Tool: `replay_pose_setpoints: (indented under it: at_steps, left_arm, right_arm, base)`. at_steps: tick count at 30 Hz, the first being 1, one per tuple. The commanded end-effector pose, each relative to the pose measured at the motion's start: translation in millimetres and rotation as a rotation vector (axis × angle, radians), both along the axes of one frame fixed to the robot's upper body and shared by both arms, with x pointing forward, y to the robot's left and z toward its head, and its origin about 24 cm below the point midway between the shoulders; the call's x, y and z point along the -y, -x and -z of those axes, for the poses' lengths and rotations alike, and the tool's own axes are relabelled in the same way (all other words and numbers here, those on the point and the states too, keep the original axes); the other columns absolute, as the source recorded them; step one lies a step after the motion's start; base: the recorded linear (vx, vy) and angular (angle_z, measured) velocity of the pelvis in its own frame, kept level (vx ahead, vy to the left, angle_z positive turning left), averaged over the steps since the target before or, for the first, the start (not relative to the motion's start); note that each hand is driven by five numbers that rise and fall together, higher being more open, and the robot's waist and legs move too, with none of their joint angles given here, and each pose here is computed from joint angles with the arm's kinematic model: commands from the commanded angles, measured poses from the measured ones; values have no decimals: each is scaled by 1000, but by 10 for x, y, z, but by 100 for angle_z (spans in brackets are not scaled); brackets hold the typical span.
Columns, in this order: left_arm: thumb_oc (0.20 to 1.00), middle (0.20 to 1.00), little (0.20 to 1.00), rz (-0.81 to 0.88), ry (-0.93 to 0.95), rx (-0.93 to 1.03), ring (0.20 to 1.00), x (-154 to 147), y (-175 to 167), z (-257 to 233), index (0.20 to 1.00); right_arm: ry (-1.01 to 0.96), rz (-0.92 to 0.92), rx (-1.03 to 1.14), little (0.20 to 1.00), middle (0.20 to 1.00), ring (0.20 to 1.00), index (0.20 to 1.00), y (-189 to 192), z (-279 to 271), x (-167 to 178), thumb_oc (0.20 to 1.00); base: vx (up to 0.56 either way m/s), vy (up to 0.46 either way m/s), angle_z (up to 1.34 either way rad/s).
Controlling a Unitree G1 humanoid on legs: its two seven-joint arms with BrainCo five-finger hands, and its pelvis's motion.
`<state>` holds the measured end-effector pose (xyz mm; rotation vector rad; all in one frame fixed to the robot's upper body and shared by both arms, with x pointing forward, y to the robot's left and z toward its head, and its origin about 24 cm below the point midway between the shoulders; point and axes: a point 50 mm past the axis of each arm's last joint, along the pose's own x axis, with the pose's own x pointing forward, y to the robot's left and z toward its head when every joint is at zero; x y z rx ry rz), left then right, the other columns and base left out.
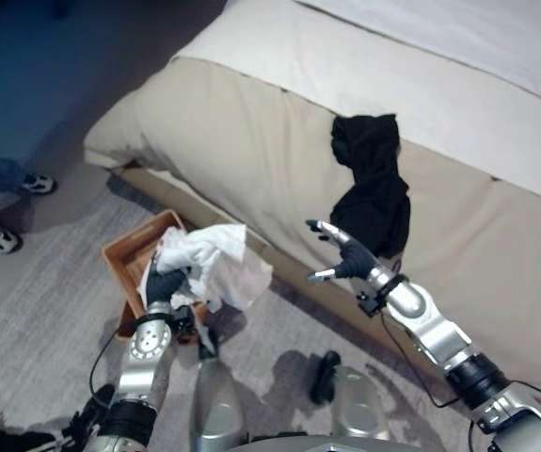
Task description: Pick up clothes into the bucket
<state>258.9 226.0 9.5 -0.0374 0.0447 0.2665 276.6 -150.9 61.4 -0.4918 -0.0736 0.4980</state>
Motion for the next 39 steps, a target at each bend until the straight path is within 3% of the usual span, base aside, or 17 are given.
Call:
replay_pose_setpoints:
  at_steps: [1, 10, 18, 26, 39]
  left_arm:
    - [200, 200, 200, -89, -98, 164, 200, -264, -61, -370, 200]
    - [200, 200, 200, -164, -300, 250, 200, -391, -273, -711, 200]
    - [200, 200, 200, -417, -302, 358, 200, -684, -460, -1116, 200]
    - [200, 200, 200, -568, -239, 424, 200, -737, -592, -1386, 200]
    - [200, 200, 200, -832, -286, 502, 200, -1317, -560, -2022, 200]
  right_arm:
    - [-47, -44, 78, 1000, 1000, 1000, 1000, -17, -149, -116, 1000]
    - [-43, -57, 108, 1000, 1000, 1000, 1000, -97, -184, -235, 1000]
    - [-91, -118, 202, 1000, 1000, 1000, 1000, -267, -430, -555, 1000]
    - [-101, -77, 237, 1000, 1000, 1000, 1000, -278, -449, -519, 1000]
    - [-170, -92, 319, 1000, 1000, 1000, 1000, -212, -605, -528, 1000]
  base:
    - [16, 407, 31]
    - [-33, 289, -4]
    - [-147, 58, -29]
    - [-27, -38, 8]
    - [8, -59, 11]
